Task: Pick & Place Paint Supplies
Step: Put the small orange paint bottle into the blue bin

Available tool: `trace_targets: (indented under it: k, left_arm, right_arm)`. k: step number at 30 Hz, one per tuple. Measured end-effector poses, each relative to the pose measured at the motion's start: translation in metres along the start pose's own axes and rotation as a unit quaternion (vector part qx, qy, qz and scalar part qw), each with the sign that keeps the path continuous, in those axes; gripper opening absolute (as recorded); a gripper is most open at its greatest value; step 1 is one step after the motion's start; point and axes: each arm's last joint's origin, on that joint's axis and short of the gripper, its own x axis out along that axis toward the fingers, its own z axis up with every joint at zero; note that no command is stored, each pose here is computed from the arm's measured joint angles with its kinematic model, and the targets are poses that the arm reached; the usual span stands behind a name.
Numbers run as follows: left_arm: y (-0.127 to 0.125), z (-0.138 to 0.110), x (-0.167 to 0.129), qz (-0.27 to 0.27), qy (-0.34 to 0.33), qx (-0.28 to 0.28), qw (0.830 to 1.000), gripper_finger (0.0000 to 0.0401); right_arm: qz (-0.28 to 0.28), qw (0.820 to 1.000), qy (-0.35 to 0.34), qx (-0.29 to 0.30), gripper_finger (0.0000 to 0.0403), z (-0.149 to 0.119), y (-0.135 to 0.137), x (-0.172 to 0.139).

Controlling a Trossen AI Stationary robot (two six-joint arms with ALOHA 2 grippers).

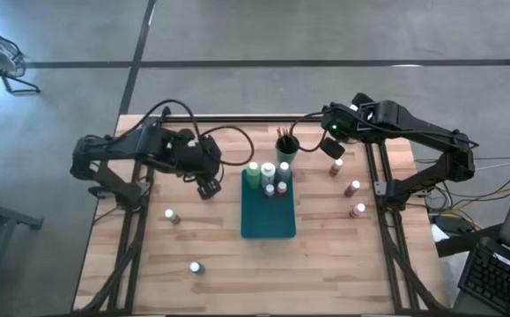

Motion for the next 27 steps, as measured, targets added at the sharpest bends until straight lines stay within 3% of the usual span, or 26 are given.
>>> trace_targets:
  k: [7, 18, 27]
  left_arm:
    - [0.002, -0.005, 0.002, 0.008, 0.015, 0.023, 1.000, 0.0147]
    - [0.006, -0.024, 0.018, 0.027, 0.054, 0.012, 0.998, 0.0147]
    - [0.001, -0.038, 0.043, 0.020, 0.121, 0.057, 0.991, 0.0147]
  right_arm:
    - [0.000, 1.000, 0.000, 0.000, 0.0090, 0.000, 0.000, 0.000]
    - [0.001, 1.000, -0.001, 0.003, 0.0054, 0.000, 0.000, 0.000]
    - [0.007, 1.000, -0.002, 0.004, 0.0048, 0.001, 0.001, 0.000]
